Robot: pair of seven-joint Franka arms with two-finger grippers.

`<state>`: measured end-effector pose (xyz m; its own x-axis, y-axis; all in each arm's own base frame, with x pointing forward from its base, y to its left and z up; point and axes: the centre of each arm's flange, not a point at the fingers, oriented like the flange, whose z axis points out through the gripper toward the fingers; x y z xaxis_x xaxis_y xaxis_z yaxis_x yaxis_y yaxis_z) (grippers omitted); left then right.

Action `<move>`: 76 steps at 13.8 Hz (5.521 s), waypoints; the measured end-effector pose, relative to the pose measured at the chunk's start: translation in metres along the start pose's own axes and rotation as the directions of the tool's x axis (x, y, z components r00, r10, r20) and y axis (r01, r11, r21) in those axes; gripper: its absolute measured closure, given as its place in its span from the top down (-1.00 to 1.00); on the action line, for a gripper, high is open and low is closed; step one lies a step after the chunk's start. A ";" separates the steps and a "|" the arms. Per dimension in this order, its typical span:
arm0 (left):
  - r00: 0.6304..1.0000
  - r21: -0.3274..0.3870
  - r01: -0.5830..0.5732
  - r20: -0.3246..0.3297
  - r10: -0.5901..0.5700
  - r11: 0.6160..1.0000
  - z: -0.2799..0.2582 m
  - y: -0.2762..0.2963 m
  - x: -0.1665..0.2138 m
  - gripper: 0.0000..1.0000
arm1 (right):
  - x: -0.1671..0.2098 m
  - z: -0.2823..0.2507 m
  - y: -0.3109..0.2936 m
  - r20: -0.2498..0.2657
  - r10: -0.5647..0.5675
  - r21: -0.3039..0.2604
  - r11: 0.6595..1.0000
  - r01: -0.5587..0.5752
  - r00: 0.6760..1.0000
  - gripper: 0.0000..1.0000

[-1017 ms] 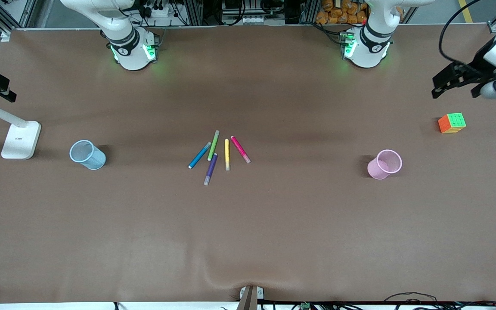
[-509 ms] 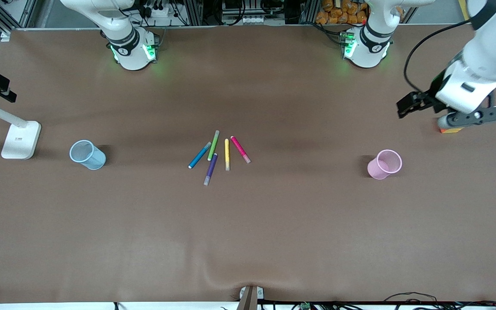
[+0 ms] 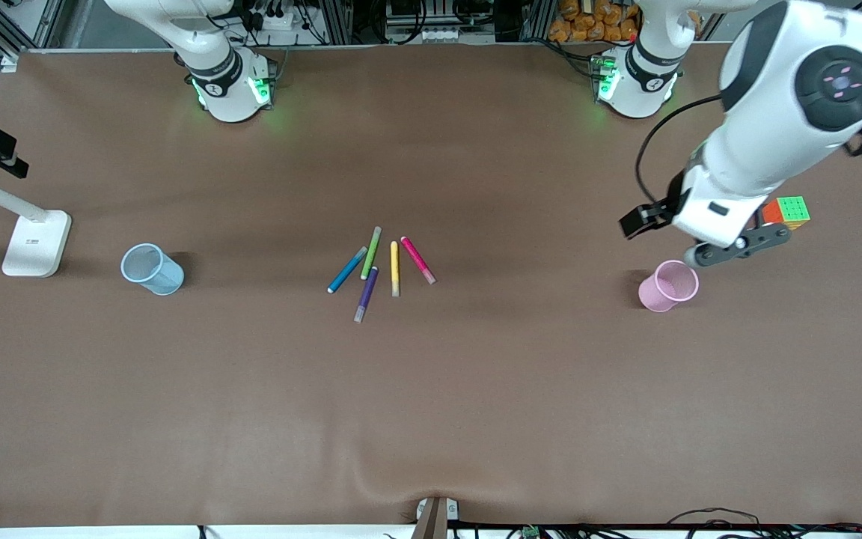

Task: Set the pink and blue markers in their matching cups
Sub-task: 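Reach the left gripper over the pink marker among the markers, then grasp the pink marker with the left gripper while the right gripper reaches the markers, then carry the pink marker toward the pink cup while the right gripper grasps the blue marker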

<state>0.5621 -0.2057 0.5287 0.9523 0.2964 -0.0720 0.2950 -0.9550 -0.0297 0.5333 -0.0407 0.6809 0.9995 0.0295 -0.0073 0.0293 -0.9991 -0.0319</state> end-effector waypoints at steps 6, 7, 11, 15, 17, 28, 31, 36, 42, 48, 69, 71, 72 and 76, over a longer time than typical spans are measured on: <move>0.997 -0.029 0.070 -0.010 -0.071 0.997 0.047 0.099 -0.044 1.00 | 0.000 0.001 0.008 0.003 0.015 0.000 1.000 -0.015 1.000 1.00; 0.997 -0.035 0.075 -0.009 -0.076 0.997 0.059 0.117 -0.054 1.00 | 0.000 0.002 0.008 0.004 0.015 0.001 1.000 -0.015 1.000 1.00; 0.992 -0.051 0.130 0.009 -0.130 0.990 0.115 0.174 -0.082 1.00 | 0.002 0.005 0.008 0.009 0.015 0.002 1.000 -0.015 1.000 1.00; 0.983 -0.048 0.184 0.035 -0.182 0.982 0.173 0.209 -0.098 1.00 | 0.003 0.005 0.008 0.010 0.014 0.003 1.000 -0.014 1.000 1.00; 0.975 -0.040 0.219 0.048 -0.217 0.975 0.193 0.223 -0.106 1.00 | 0.004 0.007 0.007 0.014 0.014 0.004 1.000 -0.014 1.000 1.00; 0.945 -0.051 0.325 0.045 -0.323 0.944 0.297 0.288 -0.143 1.00 | 0.039 0.061 -0.026 0.100 -0.048 0.017 0.999 0.047 0.994 1.00; 0.945 -0.058 0.325 0.050 -0.322 0.944 0.316 0.291 -0.144 1.00 | 0.052 0.085 -0.025 0.134 -0.047 0.017 0.999 0.045 0.990 1.00; 0.948 -0.037 0.317 -0.005 -0.318 0.948 0.343 0.291 -0.144 1.00 | 0.081 0.131 -0.036 0.151 -0.063 0.018 0.998 0.061 0.987 1.00; 0.944 -0.035 0.326 -0.033 -0.327 0.945 0.359 0.300 -0.147 0.93 | 0.104 0.179 -0.071 0.174 -0.055 0.020 0.998 0.052 0.983 1.00; 0.944 -0.055 0.327 -0.035 -0.329 0.944 0.358 0.302 -0.145 0.18 | 0.107 0.203 -0.117 0.224 0.110 0.021 0.993 -0.118 0.968 1.00; 0.912 -0.086 0.403 -0.051 -0.408 0.911 0.297 0.274 -0.077 -0.65 | 0.053 0.332 -0.266 0.284 0.441 -0.050 0.893 -0.447 0.851 1.00; 0.918 -0.048 0.391 -0.053 -0.394 0.919 0.281 0.259 -0.063 -0.65 | 0.038 0.358 -0.288 0.269 0.441 -0.057 0.895 -0.443 0.856 1.00; 0.919 -0.041 0.388 -0.053 -0.390 0.921 0.270 0.252 -0.056 -0.65 | 0.032 0.369 -0.294 0.263 0.441 -0.059 0.895 -0.441 0.858 1.00; 0.918 -0.048 0.388 -0.064 -0.390 0.920 0.230 0.220 -0.033 -0.65 | 0.028 0.410 -0.289 0.252 0.458 -0.073 0.887 -0.455 0.852 1.00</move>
<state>0.5777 -0.4245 0.2948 0.7644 0.6447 0.0092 0.6448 -0.7643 -0.0075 0.5499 0.2618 0.2805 0.8634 -0.4243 -0.2730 -0.4282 -0.9024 0.0481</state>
